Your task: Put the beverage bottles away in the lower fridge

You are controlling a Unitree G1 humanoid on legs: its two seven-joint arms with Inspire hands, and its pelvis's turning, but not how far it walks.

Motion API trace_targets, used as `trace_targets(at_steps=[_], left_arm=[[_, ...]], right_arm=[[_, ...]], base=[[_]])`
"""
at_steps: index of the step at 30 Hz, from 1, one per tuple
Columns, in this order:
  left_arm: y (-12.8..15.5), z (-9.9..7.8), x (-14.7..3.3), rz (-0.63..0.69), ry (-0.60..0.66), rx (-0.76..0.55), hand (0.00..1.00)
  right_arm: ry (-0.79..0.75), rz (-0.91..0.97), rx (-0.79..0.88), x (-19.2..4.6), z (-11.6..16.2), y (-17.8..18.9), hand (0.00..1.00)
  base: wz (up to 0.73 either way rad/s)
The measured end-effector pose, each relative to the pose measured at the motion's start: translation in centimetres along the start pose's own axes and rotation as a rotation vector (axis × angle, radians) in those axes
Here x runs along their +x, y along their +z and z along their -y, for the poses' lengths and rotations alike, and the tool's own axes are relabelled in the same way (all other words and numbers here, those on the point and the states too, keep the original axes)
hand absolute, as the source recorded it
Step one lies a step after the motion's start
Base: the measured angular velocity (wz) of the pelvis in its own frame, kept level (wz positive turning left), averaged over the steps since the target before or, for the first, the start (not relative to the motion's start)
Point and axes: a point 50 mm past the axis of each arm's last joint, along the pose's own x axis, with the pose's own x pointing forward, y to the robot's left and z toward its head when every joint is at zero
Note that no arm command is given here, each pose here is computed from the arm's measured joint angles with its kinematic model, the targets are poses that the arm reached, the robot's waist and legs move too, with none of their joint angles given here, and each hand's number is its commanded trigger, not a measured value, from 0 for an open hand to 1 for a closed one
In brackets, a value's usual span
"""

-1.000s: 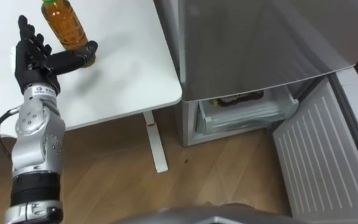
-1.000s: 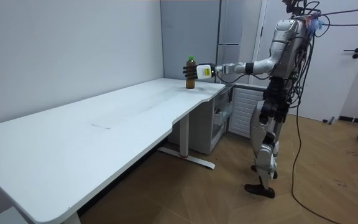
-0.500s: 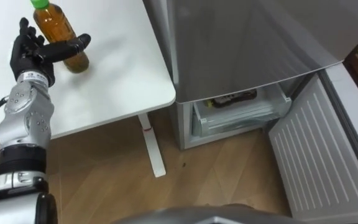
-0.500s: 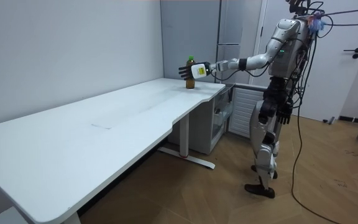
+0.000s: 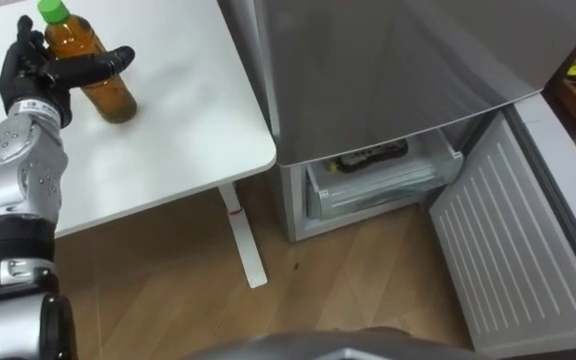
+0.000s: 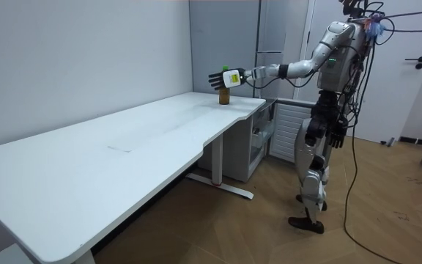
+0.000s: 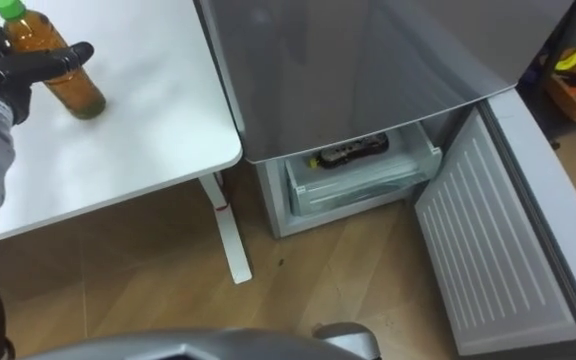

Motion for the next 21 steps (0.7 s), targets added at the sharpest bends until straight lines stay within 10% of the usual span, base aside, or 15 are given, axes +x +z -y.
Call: trace_targets(at_steps=[21], left_arm=[[1.2,-1.8,0.7,-0.029,0.062,0.025,0.0]], right_arm=[[0.0,-0.041,0.009,0.0,0.2,-0.9,0.0]], base=[[0.0]])
